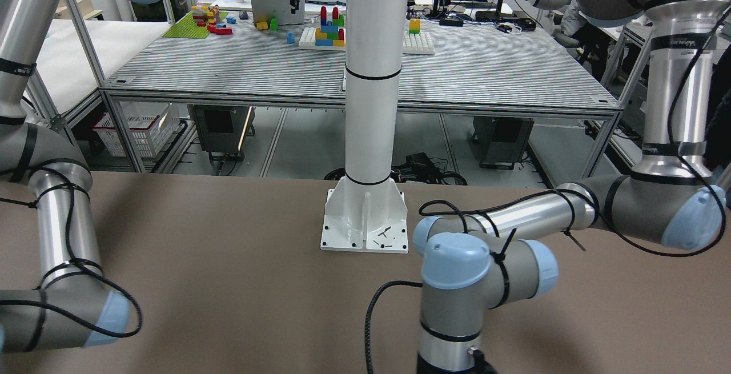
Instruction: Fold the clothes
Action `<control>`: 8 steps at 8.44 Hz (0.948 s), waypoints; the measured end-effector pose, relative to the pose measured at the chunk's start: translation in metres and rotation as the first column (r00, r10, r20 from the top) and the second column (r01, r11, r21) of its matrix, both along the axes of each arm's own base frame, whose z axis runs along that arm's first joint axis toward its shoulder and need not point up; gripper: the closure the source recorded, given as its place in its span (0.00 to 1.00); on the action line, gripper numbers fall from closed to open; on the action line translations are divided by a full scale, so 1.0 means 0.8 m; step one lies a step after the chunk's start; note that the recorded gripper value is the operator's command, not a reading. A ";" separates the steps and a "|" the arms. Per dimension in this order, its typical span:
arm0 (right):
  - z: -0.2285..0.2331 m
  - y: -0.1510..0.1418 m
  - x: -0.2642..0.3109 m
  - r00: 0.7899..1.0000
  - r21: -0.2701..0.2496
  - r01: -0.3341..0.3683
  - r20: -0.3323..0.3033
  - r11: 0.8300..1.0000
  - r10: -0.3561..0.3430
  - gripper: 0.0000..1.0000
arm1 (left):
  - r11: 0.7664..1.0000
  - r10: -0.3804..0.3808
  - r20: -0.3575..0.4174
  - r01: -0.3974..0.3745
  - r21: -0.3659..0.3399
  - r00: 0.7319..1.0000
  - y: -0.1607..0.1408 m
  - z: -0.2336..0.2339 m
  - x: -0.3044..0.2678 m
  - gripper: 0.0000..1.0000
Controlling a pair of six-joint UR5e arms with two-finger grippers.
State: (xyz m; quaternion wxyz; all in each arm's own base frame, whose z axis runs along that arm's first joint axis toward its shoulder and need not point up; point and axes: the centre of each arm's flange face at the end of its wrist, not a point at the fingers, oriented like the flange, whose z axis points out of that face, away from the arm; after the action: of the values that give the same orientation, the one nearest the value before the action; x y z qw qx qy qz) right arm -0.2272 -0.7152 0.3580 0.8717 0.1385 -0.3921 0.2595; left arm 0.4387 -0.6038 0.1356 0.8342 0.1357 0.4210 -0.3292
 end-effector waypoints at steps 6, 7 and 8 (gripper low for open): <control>0.220 0.040 0.293 0.769 0.163 0.471 -0.558 0.867 -0.312 0.06 | 0.903 0.288 0.619 -0.423 0.080 0.731 0.037 0.261 -0.350 0.06; 0.244 0.054 0.330 0.715 0.151 0.525 -0.612 0.837 -0.338 0.06 | 0.875 0.317 0.685 -0.481 0.056 0.656 0.048 0.309 -0.412 0.06; 0.267 0.070 0.362 0.669 0.138 0.567 -0.652 0.812 -0.357 0.06 | 0.845 0.335 0.735 -0.532 0.042 0.589 0.062 0.352 -0.467 0.06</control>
State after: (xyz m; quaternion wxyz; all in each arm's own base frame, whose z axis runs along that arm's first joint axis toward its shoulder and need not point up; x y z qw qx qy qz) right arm 0.0627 -0.6589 0.5717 0.9500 0.2509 -0.1566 -0.1001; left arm 0.0651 -0.5540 0.4174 0.9593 0.2497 0.1299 0.0210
